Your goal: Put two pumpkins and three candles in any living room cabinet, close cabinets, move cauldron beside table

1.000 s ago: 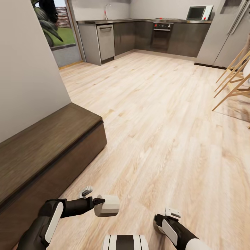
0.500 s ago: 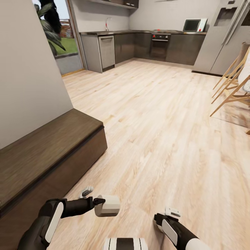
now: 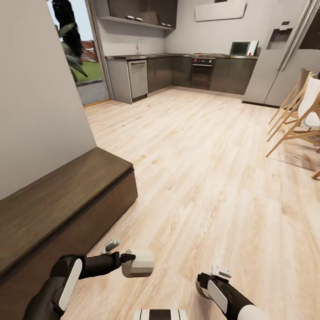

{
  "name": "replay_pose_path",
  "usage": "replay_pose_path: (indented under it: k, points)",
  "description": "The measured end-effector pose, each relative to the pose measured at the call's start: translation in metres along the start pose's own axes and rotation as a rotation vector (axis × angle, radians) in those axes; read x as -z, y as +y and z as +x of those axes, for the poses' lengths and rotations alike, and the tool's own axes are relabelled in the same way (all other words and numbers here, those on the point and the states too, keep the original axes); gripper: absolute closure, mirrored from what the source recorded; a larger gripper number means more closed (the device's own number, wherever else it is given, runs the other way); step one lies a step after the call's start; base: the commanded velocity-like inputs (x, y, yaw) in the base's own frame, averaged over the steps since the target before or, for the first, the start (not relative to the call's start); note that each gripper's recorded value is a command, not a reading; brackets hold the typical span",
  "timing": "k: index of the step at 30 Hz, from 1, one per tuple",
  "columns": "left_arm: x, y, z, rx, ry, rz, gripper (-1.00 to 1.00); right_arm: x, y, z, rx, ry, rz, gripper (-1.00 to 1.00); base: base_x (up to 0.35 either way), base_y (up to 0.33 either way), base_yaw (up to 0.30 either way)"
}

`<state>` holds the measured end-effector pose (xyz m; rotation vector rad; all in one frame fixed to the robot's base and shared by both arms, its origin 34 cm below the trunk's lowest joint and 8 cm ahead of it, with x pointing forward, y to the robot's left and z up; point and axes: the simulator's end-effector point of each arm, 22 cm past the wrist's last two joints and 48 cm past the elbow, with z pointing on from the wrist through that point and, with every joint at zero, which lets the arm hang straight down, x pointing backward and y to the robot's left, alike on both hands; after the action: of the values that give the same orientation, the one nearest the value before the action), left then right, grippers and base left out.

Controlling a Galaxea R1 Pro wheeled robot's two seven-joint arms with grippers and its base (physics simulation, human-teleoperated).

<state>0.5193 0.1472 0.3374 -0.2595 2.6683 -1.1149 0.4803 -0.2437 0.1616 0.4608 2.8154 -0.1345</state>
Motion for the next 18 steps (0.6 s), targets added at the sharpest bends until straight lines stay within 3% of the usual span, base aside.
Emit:
replay_pose_path:
  k: [13, 18]
  points:
    - [0.013, -0.02, -0.011, -0.035, -0.036, 0.015, 1.0, 0.024, 0.018, -0.039, -0.01, -0.064, -0.048, 1.0, 0.0, 0.0, 0.0]
    - [0.019, -0.027, -0.015, -0.049, -0.049, 0.02, 1.0, 0.046, 0.042, -0.067, 0.003, -0.098, -0.109, 1.0, 0.0, 0.0, 0.0]
